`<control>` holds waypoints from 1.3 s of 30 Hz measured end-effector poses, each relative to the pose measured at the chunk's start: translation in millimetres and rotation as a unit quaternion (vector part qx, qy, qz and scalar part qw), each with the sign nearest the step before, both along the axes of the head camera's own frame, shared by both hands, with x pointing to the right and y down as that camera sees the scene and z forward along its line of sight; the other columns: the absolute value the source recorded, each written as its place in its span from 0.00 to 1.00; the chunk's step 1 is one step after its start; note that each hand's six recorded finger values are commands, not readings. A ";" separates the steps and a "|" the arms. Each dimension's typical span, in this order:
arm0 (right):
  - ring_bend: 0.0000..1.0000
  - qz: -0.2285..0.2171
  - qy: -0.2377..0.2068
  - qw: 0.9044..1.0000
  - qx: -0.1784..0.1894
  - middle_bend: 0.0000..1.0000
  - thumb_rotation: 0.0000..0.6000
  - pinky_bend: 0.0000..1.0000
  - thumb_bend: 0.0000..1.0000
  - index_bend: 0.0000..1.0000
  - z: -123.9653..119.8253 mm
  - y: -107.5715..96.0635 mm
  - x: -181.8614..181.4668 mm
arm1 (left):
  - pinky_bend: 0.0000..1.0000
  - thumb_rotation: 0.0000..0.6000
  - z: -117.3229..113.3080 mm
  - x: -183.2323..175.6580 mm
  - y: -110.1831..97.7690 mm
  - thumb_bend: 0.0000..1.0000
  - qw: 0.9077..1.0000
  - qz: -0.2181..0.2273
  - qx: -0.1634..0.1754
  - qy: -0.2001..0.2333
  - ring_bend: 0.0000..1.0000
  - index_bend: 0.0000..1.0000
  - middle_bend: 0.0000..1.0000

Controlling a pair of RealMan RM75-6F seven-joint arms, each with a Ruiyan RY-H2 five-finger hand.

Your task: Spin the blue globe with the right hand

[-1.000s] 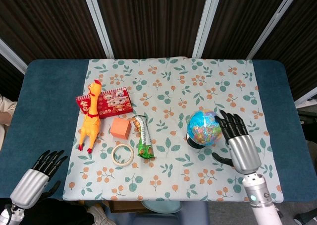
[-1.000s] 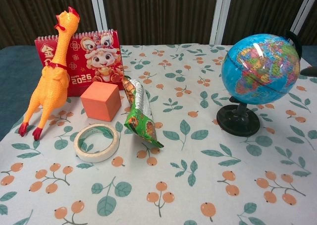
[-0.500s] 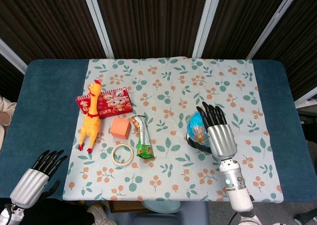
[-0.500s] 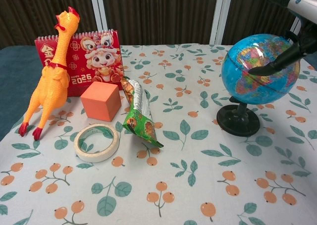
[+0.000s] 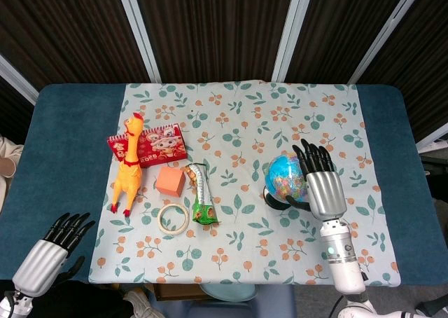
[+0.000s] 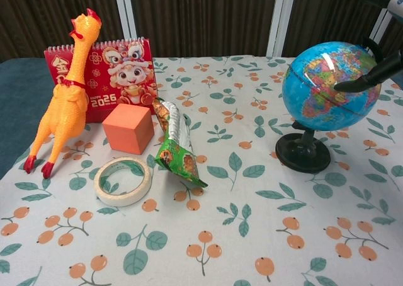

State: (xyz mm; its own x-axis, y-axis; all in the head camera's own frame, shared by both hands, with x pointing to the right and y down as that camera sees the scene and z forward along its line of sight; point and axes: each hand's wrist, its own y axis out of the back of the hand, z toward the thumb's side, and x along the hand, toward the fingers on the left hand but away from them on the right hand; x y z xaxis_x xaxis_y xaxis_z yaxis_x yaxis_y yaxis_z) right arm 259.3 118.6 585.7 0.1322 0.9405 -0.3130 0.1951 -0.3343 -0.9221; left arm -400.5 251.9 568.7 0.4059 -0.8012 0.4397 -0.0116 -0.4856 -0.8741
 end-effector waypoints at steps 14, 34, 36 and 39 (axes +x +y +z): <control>0.00 0.006 0.026 1.000 -0.003 0.00 1.00 0.00 0.05 0.00 5.3 0.8 18.2 | 0.00 1.00 3.3 -0.9 -0.2 0.47 1.000 -0.001 -0.004 -0.005 0.00 0.00 0.00; 0.00 0.036 0.068 0.997 -0.026 0.00 1.00 0.00 0.05 0.00 35.8 -11.5 65.5 | 0.00 1.00 14.2 0.3 1.1 0.46 1.000 -0.002 -0.015 -0.020 0.00 0.00 0.00; 0.00 0.034 0.072 0.997 -0.026 0.00 1.00 0.00 0.05 0.00 37.3 -11.5 66.7 | 0.00 1.00 14.1 -0.4 0.7 0.46 1.000 -0.003 -0.015 -0.020 0.00 0.00 0.00; 0.00 0.025 0.079 0.996 -0.022 0.00 1.00 0.00 0.05 0.00 35.6 -9.5 69.2 | 0.00 1.00 13.0 -1.5 -0.1 0.46 1.000 -0.006 -0.014 -0.019 0.00 0.00 0.00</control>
